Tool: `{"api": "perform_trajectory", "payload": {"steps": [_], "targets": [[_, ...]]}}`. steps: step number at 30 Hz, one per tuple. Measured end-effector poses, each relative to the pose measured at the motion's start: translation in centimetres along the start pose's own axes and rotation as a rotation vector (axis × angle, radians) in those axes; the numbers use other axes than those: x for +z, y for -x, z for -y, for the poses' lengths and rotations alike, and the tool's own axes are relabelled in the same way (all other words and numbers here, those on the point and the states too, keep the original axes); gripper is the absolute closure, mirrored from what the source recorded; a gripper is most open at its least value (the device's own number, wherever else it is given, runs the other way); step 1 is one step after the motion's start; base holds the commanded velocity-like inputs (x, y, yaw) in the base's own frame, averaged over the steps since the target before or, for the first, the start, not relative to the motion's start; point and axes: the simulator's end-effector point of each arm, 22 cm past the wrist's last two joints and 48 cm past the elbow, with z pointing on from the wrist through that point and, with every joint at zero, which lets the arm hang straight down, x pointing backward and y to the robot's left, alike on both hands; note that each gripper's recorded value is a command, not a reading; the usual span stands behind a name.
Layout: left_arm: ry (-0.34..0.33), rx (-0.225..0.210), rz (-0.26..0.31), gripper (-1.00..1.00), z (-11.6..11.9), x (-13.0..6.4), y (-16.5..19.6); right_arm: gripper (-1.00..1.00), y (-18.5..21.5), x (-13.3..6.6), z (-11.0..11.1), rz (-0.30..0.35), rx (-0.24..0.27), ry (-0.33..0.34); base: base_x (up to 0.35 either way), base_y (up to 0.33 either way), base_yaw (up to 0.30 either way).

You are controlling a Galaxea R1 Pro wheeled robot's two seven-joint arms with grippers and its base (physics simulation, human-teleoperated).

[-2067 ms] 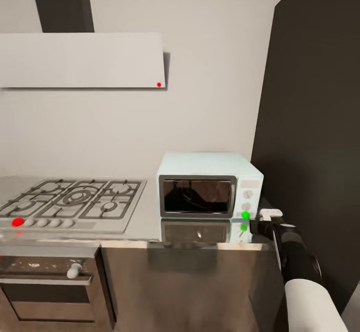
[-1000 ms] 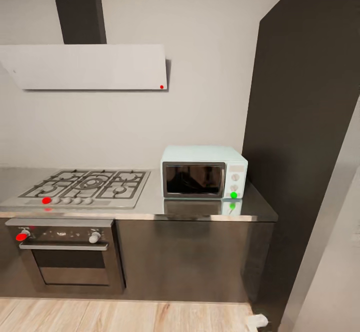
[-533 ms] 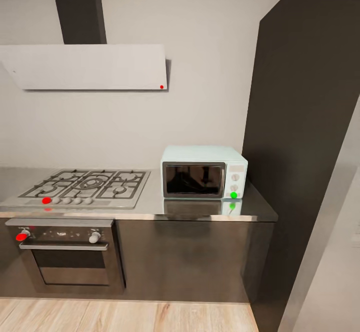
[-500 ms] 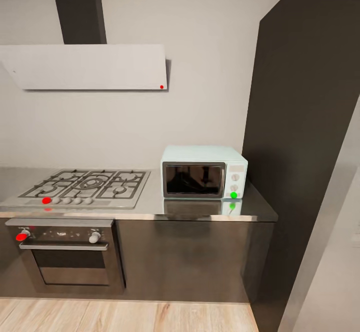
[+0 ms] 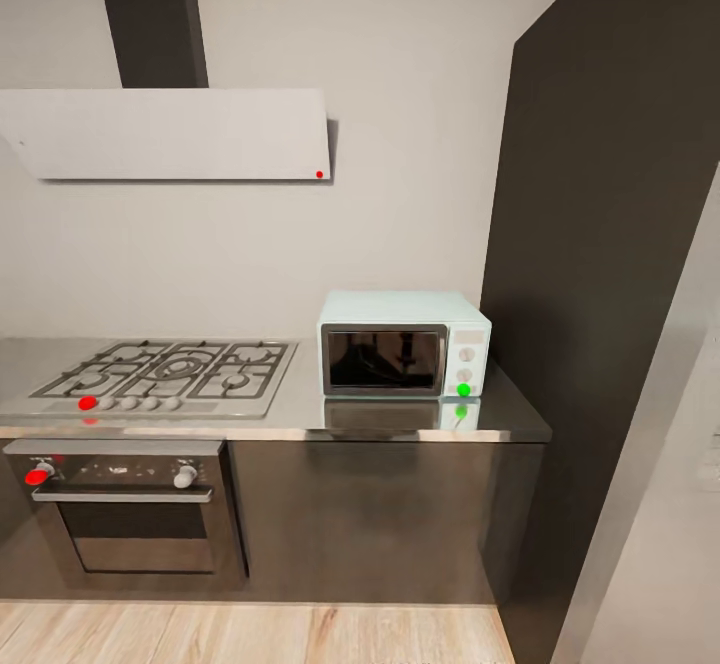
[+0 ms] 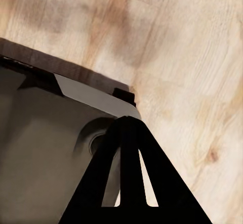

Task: In the kitchen, take the popcorn bag from the countertop, put it into the microwave, and heat it until the popcorn is cooked so the cooked popcorn ends up inside the bag.

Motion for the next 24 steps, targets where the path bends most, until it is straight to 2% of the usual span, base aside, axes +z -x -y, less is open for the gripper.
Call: {"api": "perform_trajectory", "payload": {"steps": [4,6,8,9,10,13,16,17,24], "targets": [[0.0,0.0,0.0,-1.0,0.0,0.0,0.0,1.0,0.5,0.1,-1.0,0.009,0.001,0.012,0.0,0.0,0.0],[0.0,0.0,0.0,-1.0,0.0,0.0,0.0,1.0,0.3,0.0,-0.1,0.011,0.028,-0.002,0.0,0.0,0.0],[0.0,0.0,0.0,-1.0,0.0,0.0,0.0,1.0,0.2,0.0,1.1,0.016,0.157,-0.031,0.0,0.0,0.0],[0.0,0.0,0.0,-1.0,0.0,0.0,0.0,1.0,-0.1,-0.2,2.4,0.016,0.214,-0.052,0.0,0.0,0.0],[0.0,0.0,0.0,-1.0,0.0,0.0,0.0,1.0,-0.4,-0.3,3.4,0.016,0.244,-0.067,0.0,0.0,0.0],[0.0,0.0,0.0,-1.0,0.0,0.0,0.0,1.0,-0.3,-0.2,2.8,0.013,0.246,-0.057,0.0,0.0,0.0],[0.0,0.0,0.0,-1.0,0.0,0.0,0.0,1.0,0.0,-0.1,1.3,0.008,0.173,-0.033,0.0,0.0,0.0],[0.0,0.0,0.0,-1.0,0.0,0.0,0.0,1.0,0.1,0.0,0.8,0.009,0.165,-0.026,0.0,0.0,0.0],[-0.001,-0.009,0.002,-1.0,0.0,0.0,0.1,1.0,0.3,0.0,1.1,0.017,0.165,-0.032,0.0,0.0,0.0]]}}
